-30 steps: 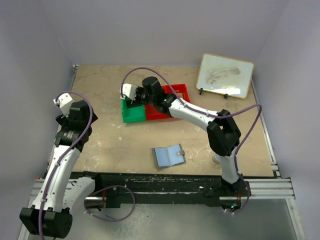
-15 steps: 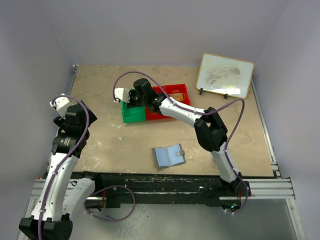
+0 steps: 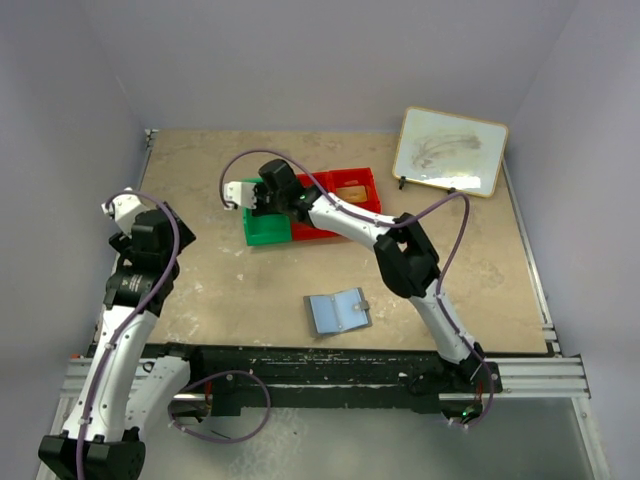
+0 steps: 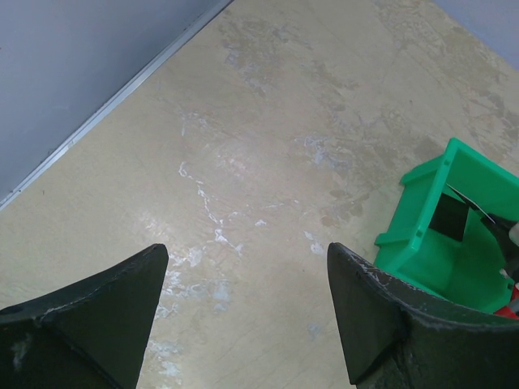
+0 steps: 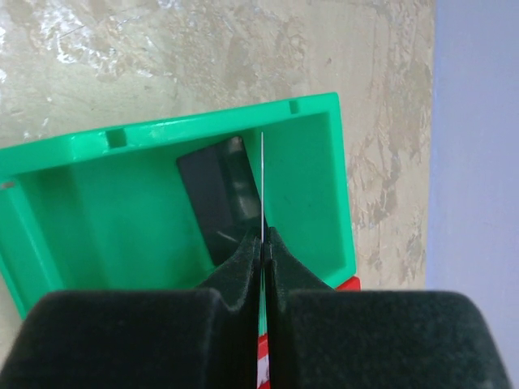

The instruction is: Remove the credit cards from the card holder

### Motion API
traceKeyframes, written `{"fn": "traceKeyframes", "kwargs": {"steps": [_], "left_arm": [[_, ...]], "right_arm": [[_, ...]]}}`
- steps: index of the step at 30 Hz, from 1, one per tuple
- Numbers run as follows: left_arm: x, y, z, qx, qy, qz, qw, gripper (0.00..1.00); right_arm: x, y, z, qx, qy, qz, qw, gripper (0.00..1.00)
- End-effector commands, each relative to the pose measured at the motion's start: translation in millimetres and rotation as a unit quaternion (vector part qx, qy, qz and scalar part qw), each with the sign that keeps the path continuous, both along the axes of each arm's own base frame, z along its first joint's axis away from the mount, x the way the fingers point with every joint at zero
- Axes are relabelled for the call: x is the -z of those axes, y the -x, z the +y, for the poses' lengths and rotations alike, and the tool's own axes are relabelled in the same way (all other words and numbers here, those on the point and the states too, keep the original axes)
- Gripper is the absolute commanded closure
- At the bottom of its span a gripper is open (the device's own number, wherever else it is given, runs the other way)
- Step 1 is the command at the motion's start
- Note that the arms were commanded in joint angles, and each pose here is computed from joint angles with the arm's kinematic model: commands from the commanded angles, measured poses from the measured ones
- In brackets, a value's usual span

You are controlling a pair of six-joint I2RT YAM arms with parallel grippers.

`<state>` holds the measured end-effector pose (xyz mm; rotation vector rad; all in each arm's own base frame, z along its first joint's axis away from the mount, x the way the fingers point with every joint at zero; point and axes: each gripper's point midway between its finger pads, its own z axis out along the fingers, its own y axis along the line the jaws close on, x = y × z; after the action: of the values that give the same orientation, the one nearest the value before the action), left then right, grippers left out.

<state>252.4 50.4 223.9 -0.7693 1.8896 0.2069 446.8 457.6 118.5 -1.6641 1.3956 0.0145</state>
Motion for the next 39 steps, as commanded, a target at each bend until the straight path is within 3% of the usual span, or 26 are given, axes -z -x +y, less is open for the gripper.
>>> {"fn": "traceKeyframes", "kwargs": {"steps": [1, 14, 20, 28, 34, 39], "left_arm": [[-14.5, -3.2, -2.1, 0.017, -0.003, -0.036, 0.999, 0.23], [-12.4, -4.1, 0.1, 0.009, -0.006, -0.028, 1.0, 0.23], [-12.9, -3.7, 0.4, 0.008, -0.006, -0.029, 1.0, 0.23], [-11.8, -3.9, 0.5, 0.008, -0.006, -0.027, 1.0, 0.23], [-8.0, -6.0, -2.0, 0.015, -0.004, -0.019, 1.0, 0.23], [-7.3, -6.5, -2.9, 0.017, -0.003, -0.018, 1.0, 0.23]], "right_arm": [[-9.1, -15.5, 6.4, 0.006, -0.001, -0.026, 1.0, 1.0], [22.2, -45.7, -3.8, 0.036, 0.072, -0.091, 0.993, 1.0], [33.9, -46.7, -1.8, 0.045, 0.062, -0.081, 0.994, 0.98], [52.8, -35.3, -1.8, 0.03, 0.065, -0.049, 0.996, 0.79], [47.4, -32.7, -3.3, 0.037, 0.054, -0.041, 0.997, 0.61], [44.5, -24.5, -4.4, 0.019, 0.052, -0.019, 0.998, 0.51]]}}
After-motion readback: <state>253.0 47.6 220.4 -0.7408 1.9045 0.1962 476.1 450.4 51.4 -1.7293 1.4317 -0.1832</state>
